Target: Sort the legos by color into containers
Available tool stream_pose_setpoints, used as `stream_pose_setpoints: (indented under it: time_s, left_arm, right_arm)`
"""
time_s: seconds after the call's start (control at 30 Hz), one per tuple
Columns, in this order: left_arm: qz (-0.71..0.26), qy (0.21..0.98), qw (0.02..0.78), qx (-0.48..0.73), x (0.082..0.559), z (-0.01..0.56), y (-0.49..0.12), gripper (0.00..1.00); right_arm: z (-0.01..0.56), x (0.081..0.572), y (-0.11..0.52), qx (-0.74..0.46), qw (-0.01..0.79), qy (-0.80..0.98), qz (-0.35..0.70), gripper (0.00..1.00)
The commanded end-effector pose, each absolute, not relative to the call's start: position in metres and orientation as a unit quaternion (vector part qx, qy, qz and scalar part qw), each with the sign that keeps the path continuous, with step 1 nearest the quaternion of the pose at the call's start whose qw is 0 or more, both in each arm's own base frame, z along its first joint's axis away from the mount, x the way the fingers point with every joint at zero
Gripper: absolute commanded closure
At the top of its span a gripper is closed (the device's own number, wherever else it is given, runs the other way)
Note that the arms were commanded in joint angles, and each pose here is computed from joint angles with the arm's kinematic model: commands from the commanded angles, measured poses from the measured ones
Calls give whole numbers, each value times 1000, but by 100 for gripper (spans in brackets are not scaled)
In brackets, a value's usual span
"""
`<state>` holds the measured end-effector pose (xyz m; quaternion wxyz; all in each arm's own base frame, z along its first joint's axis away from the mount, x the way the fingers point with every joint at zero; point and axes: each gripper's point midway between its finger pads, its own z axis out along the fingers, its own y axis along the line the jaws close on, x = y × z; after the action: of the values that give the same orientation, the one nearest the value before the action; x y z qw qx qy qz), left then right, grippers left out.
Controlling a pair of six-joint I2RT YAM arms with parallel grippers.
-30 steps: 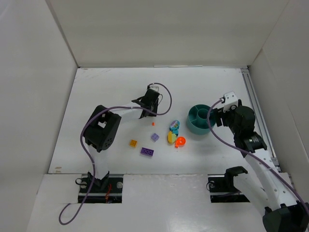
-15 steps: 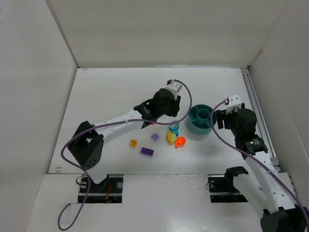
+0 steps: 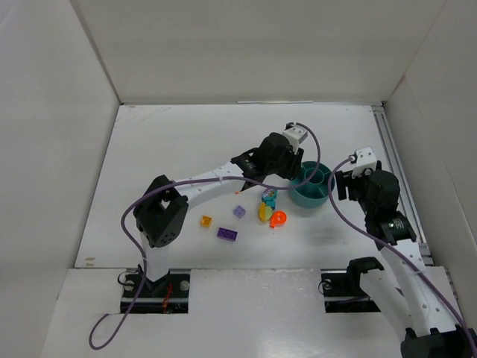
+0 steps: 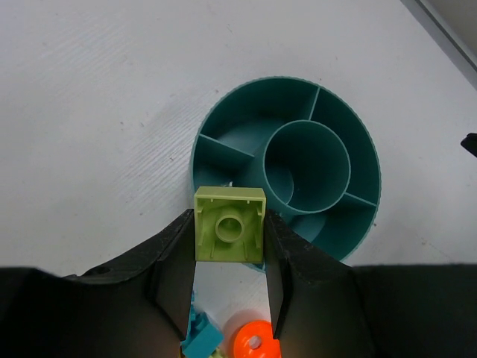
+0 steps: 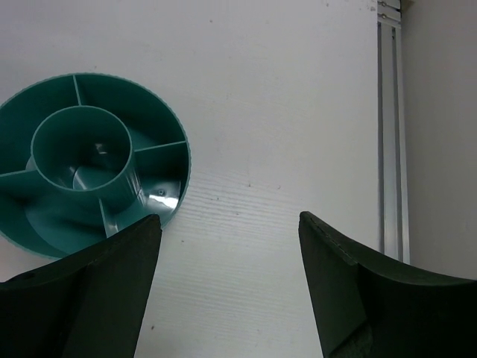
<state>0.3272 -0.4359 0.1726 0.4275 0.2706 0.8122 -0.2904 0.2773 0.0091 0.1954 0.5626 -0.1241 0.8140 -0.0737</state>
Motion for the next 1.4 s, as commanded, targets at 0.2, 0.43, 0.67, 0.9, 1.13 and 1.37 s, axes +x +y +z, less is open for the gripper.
stream_pose_setpoints:
  time_s: [0.2,0.43,0.67,0.9,1.13,1.37]
  left_arm:
    - [-309,796,434,288,332,185,-458,78]
    - [-320,793,426,295,331,185,-465,73]
    - [-323,797,409,306,322,173,-468,61]
    - [-329,789,415,311,318,185,-465,44]
    - [-332,782,430,306,305,204,-445,17]
    - [-319,797,429,283,266,198,-383,11]
  right_arm:
    - [207,276,5,-112,579,804,-79,21]
    - [207,274,3,-109,579,804,-83,19]
    - [207,274,0,-109,578,804,-88,19]
    - [208,272,0,-109,578,804,-88,17]
    - [206,271,2,-112,578,804,-84,17]
    - [201,271,7,-121,576,805,-72,17]
